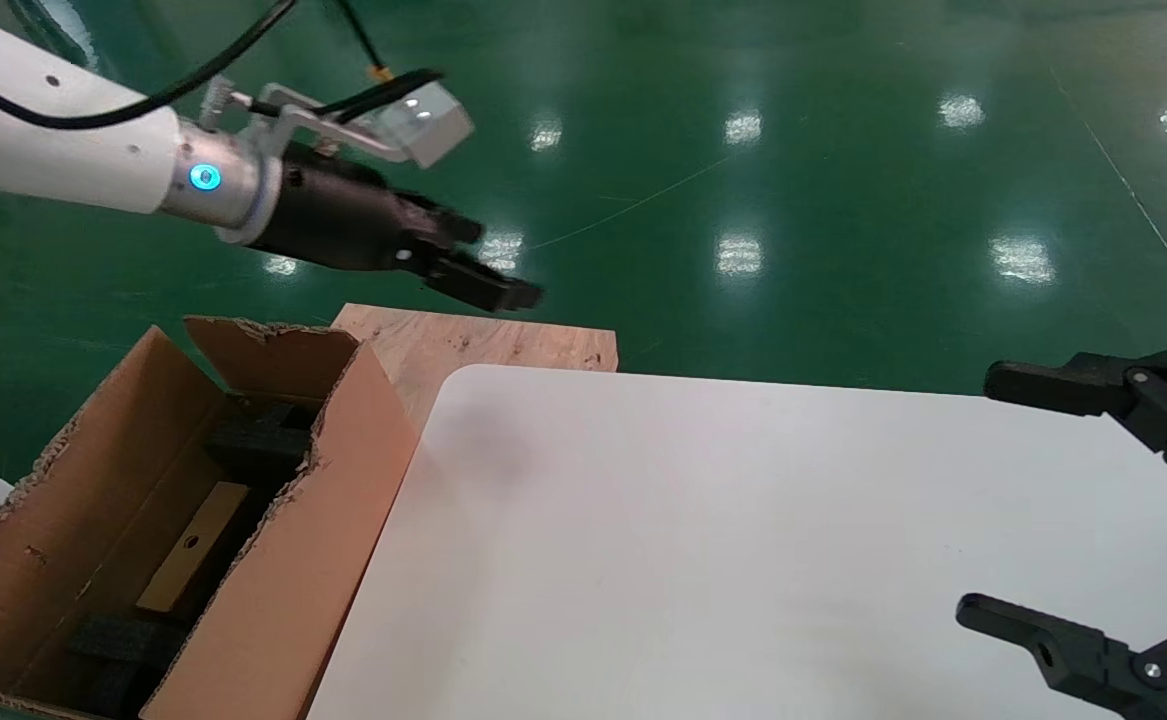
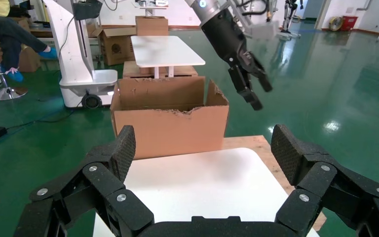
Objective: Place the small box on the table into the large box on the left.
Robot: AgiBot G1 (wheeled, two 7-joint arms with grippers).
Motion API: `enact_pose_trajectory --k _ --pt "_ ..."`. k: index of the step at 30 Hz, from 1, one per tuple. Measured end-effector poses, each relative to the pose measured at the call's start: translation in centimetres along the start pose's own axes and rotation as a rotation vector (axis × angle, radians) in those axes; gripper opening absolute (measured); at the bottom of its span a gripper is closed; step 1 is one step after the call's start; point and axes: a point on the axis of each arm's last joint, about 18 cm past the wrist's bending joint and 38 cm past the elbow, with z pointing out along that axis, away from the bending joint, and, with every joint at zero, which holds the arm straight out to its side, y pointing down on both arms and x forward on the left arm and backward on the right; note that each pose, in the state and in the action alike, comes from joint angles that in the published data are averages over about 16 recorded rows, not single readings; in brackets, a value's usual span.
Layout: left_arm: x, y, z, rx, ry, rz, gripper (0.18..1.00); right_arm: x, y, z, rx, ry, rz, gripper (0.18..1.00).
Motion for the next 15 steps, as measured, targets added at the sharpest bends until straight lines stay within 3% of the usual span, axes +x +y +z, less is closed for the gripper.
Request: enact_pose_trajectory --k 7,15 --pt "4.3 -2.3 -0.3 0.081 0.083 0.039 1.001 0.0 0.0 0.0 0.0 0.0 0.0 1.001" --pt "5.0 -2.4 -0.2 0.096 0.105 0.044 1.001 0.0 0.0 0.0 0.0 0.0 0.0 1.001"
